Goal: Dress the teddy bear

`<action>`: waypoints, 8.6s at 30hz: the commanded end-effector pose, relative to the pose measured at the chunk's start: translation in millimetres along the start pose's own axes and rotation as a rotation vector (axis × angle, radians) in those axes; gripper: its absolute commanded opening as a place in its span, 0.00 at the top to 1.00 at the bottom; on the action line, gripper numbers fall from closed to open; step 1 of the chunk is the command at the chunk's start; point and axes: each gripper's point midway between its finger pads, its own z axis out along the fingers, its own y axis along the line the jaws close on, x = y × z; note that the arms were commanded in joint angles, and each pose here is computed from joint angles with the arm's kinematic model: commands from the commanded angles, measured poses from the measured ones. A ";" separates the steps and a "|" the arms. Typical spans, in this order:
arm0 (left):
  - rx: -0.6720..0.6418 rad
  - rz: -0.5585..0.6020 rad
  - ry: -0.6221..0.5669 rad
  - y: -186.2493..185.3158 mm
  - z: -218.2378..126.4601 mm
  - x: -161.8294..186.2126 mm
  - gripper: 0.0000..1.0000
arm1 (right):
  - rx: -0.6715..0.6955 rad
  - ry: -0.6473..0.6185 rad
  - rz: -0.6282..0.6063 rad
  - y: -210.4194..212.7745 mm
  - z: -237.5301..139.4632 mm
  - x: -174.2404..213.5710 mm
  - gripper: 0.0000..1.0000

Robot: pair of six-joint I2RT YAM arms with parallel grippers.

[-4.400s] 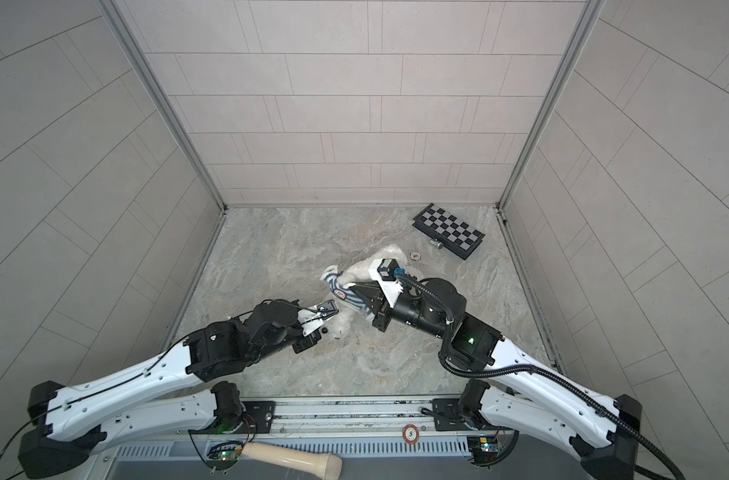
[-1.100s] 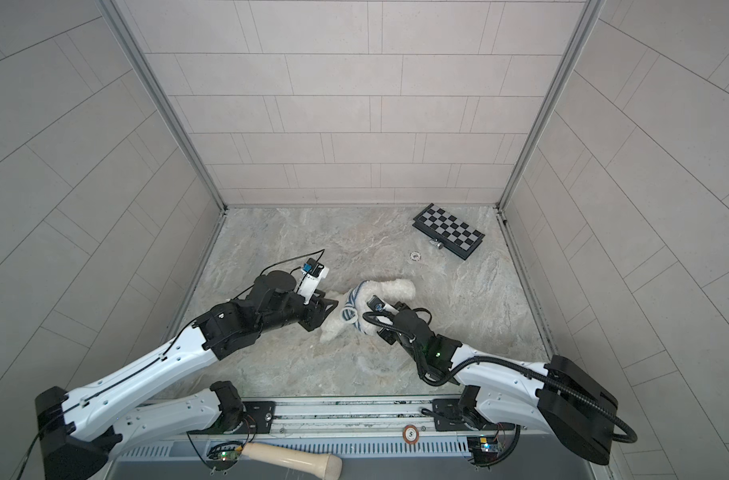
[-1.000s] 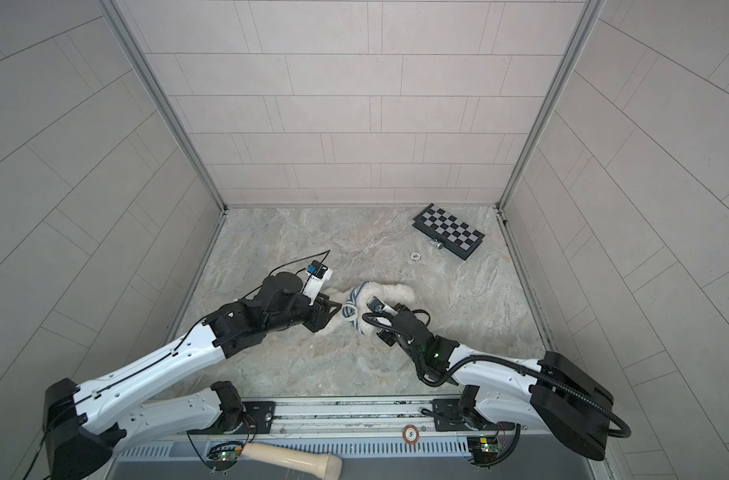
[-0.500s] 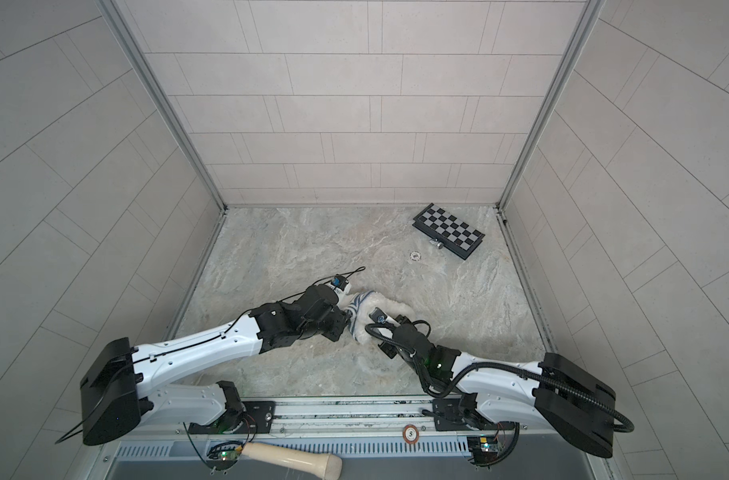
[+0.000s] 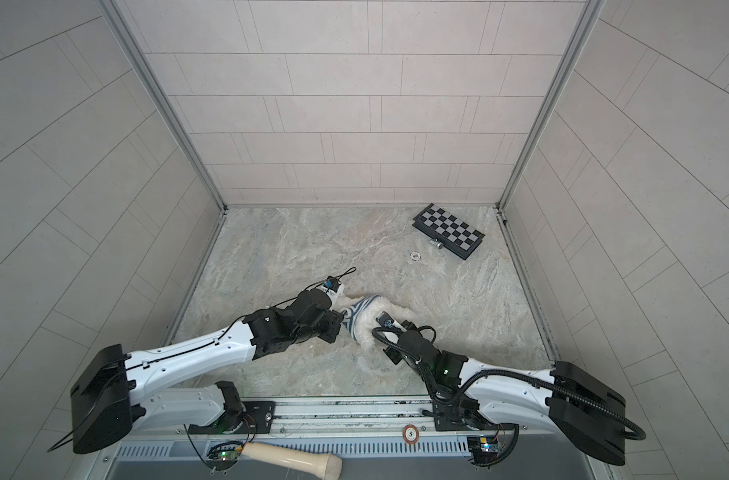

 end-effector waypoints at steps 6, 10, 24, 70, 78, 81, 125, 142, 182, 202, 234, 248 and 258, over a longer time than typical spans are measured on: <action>-0.057 0.064 -0.047 0.2 -39.2 -9.7 0.60 | 0.011 -0.018 0.052 -0.4 1.4 0.9 1.00; -0.004 0.116 -0.050 -32.0 -48.6 -19.2 0.58 | 0.009 -0.017 0.067 0.4 2.5 2.6 0.99; -0.135 0.073 -0.004 -26.4 6.6 -23.9 0.53 | 0.020 -0.022 0.102 -2.9 -0.9 5.8 0.98; 0.158 -0.092 -0.039 -32.8 24.1 -7.9 1.00 | -0.181 0.168 0.590 13.6 -32.1 -58.5 0.36; 0.175 -0.105 -0.035 -32.0 25.1 0.3 1.00 | -0.203 0.186 0.657 26.9 -10.3 -57.2 0.44; 0.181 -0.108 -0.035 -32.9 25.3 1.6 1.00 | -0.213 0.180 0.678 30.4 -4.8 -56.7 0.50; 0.029 0.030 0.081 8.5 -2.7 52.0 0.25 | -0.202 0.175 0.695 14.1 5.1 -54.2 1.00; 0.113 -0.114 -0.053 -8.2 9.6 5.1 1.00 | -0.304 0.156 0.705 25.5 -3.1 -76.4 1.00; 0.340 -0.722 -0.350 3.4 -27.7 -54.8 1.00 | -0.388 0.507 0.644 111.7 -25.6 25.9 1.00; 0.201 -0.899 -0.496 67.9 -54.1 -46.3 1.00 | -0.389 0.244 0.762 75.9 -48.2 -8.2 1.00; 0.108 -0.656 -0.572 54.1 -114.4 -90.2 1.00 | -0.434 0.056 0.456 58.5 -49.5 -77.5 0.75; -0.237 -0.439 -0.411 79.7 -156.4 -89.2 1.00 | -0.391 -0.223 0.107 40.9 -61.9 -152.0 0.45; -0.222 -0.566 -0.363 72.6 -138.4 -92.6 1.00 | -0.491 -0.272 0.070 79.6 -27.4 -160.5 0.38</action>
